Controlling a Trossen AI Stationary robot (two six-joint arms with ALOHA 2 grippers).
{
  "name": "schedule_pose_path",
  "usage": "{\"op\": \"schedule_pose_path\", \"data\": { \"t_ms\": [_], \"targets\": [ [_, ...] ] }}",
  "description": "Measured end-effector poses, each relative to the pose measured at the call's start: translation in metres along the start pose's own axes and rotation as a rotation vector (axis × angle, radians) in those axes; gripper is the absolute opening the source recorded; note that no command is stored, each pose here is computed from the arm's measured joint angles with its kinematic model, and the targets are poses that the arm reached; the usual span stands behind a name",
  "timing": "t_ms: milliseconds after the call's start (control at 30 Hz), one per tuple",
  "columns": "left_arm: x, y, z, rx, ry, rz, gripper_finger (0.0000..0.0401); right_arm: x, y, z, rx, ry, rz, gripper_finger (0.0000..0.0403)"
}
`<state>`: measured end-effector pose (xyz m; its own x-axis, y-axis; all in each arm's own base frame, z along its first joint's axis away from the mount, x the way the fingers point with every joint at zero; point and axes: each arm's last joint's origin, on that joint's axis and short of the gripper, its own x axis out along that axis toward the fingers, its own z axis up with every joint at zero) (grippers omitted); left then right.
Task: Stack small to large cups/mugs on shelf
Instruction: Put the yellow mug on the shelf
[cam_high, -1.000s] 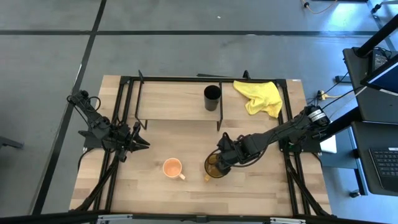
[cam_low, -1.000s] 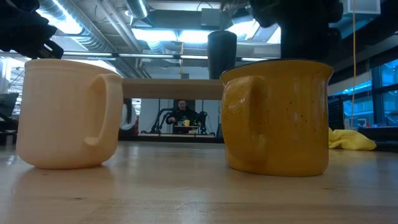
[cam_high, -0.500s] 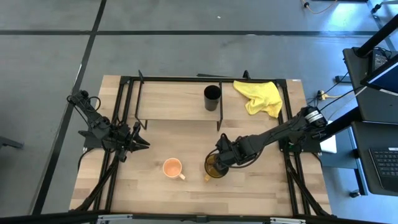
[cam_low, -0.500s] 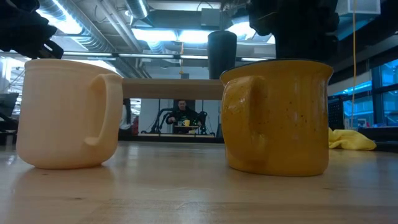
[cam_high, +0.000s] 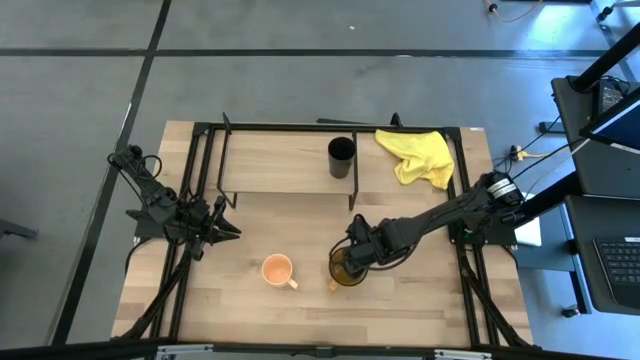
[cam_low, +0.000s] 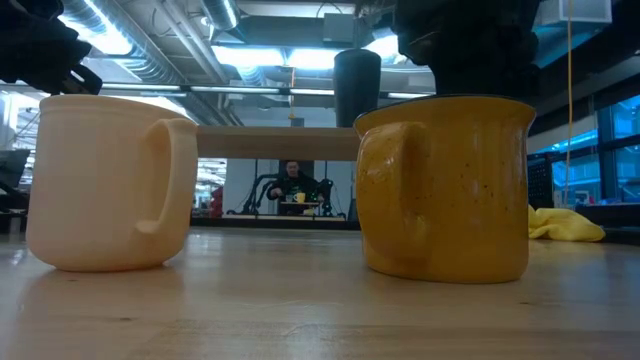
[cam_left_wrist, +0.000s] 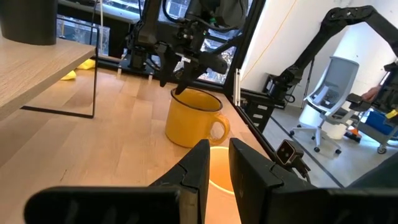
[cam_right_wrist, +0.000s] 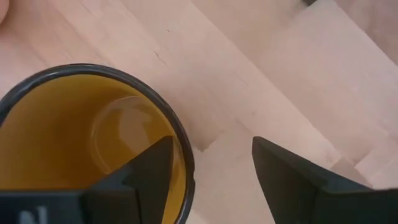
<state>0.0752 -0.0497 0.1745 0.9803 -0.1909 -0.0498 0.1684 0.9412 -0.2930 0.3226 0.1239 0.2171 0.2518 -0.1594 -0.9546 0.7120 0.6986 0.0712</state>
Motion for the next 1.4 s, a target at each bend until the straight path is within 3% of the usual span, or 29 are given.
{"op": "schedule_pose_path", "data": {
  "t_ms": [500, 1033, 1400],
  "targets": [
    [0.000, 0.000, 0.000, 0.000, 0.001, 0.000, 0.0055, 0.019, 0.007, -0.003, 0.051, 0.039, -0.015, 0.0210],
    [0.000, 0.000, 0.000, 0.000, 0.000, 0.000, 0.0055, 0.015, 0.010, -0.002, 0.056, 0.042, 0.027, 0.0030],
    [0.000, 0.000, 0.000, 0.000, 0.000, 0.000, 0.0055, 0.019, 0.009, 0.006, 0.061, 0.071, 0.055, 0.0042]
  ]
}}
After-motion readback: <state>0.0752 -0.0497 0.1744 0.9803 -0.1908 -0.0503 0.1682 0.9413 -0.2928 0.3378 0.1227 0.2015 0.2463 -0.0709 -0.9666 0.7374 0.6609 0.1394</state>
